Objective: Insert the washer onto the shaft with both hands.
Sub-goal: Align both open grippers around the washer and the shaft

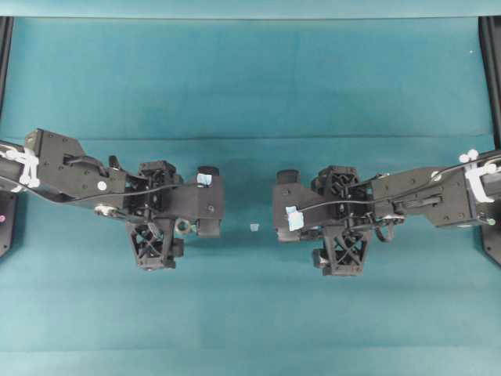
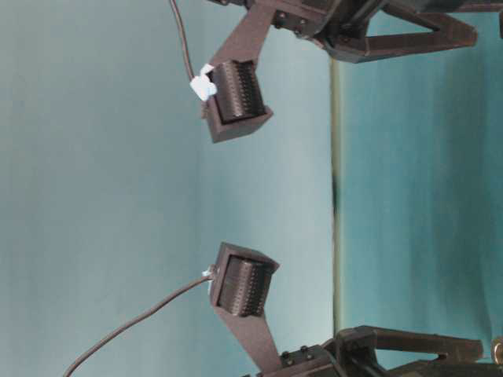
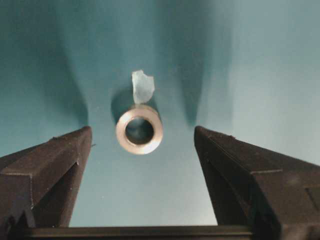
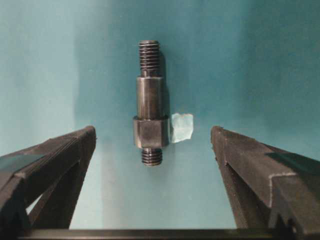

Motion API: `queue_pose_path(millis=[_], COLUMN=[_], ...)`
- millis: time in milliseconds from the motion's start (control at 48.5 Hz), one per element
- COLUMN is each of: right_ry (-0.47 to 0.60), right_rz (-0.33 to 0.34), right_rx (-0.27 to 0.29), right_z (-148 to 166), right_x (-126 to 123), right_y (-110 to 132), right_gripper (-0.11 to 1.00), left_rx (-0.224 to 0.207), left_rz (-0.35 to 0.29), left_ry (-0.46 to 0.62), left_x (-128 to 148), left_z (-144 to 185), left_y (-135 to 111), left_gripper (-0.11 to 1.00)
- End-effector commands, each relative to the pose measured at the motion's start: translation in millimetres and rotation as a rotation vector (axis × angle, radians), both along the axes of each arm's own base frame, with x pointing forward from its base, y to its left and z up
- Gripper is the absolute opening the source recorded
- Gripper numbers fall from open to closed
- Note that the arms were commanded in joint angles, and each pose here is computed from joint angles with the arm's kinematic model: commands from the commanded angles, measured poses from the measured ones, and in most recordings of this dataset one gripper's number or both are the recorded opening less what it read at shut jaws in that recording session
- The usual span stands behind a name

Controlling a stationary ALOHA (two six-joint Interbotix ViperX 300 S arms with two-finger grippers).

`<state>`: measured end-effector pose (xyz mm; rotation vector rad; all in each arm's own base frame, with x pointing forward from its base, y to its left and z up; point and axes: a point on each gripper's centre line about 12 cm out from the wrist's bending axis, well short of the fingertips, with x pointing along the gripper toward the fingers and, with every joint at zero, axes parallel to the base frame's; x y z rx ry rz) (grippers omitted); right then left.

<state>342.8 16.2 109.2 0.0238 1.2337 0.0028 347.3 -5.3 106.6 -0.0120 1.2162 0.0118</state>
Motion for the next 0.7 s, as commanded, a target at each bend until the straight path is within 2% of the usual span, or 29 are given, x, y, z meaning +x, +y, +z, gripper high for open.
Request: queue_pose_path(millis=[0,680], right_ry=[-0.021,-0.029], right_rz=[-0.001,-0.003], right_rx=[0.006,0.006], right_z=[4.6,0.9], right_x=[4.4,5.7], right_y=[2.1,2.1], right_gripper=[0.90,0.90], left_rx=[0.001,-0.001], left_rz=[0.000,0.008], left_ry=[-0.018,-0.023], left_x=[3.3,4.1], left_z=[2.1,1.4], left_y=[0.5,2.1], left_gripper=[0.88,0.88])
